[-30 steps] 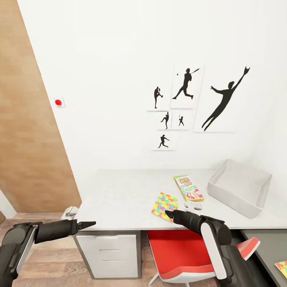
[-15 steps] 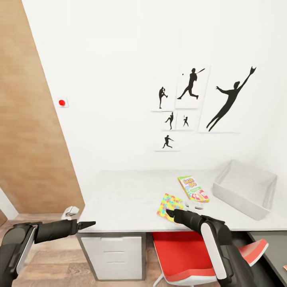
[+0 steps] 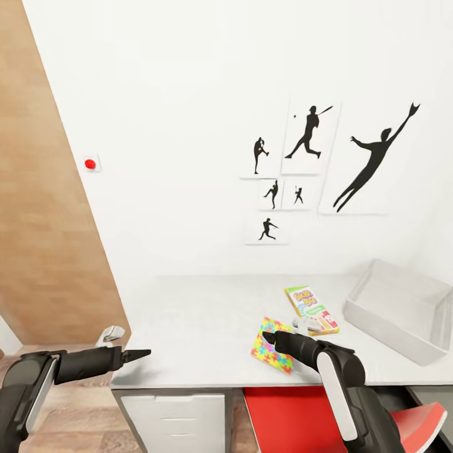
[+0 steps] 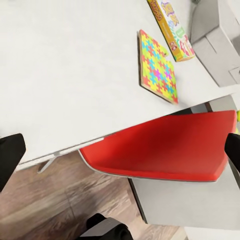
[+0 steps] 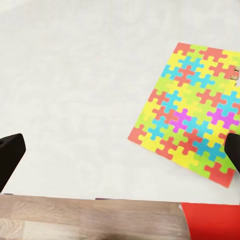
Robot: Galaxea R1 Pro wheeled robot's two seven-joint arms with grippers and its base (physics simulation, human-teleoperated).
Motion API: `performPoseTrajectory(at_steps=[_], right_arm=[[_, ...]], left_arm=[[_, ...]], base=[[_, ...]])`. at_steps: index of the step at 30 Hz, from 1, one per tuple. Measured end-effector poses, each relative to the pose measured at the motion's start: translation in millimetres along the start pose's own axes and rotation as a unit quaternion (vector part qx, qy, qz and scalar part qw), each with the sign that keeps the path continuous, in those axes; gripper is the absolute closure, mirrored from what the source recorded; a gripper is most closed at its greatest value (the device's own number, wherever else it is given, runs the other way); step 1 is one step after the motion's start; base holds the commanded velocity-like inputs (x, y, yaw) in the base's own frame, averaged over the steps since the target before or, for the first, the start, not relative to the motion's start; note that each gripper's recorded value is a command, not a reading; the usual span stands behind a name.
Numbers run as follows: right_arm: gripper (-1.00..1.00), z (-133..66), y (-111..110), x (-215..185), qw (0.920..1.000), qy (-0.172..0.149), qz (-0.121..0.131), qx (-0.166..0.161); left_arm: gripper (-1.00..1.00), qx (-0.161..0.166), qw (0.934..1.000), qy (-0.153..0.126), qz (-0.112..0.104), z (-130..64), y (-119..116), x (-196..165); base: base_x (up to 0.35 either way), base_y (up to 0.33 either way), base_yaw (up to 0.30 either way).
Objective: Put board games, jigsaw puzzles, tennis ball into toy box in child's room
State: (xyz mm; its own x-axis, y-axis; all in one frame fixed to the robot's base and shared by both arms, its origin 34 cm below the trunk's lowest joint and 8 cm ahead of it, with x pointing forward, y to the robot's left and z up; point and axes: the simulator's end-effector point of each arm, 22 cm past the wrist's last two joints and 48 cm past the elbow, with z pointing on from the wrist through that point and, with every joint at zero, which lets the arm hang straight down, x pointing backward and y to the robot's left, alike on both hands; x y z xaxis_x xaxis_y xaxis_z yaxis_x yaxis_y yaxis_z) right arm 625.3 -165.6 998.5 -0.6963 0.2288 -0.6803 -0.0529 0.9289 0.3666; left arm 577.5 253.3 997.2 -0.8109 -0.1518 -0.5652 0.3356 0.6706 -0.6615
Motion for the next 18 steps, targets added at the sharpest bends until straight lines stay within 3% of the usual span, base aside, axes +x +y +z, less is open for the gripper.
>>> performPoseTrajectory(at_steps=[8,18], right_arm=[[-1.0,2.7,-2.1,3.8,1.0,0.006,0.001,0.002],[-1.0,2.7,-2.5,4.3,1.0,0.006,0.001,0.002]], left_arm=[[-1.0,0.0,1.0,0.0,0.0,-0.4,0.3,-0.3],[-1.0,0.0,1.0,0.0,0.0,-0.5,0.2,-0.2]], base=[[0.031,0.001,-0.045],[0.136,0.067,-0.234]])
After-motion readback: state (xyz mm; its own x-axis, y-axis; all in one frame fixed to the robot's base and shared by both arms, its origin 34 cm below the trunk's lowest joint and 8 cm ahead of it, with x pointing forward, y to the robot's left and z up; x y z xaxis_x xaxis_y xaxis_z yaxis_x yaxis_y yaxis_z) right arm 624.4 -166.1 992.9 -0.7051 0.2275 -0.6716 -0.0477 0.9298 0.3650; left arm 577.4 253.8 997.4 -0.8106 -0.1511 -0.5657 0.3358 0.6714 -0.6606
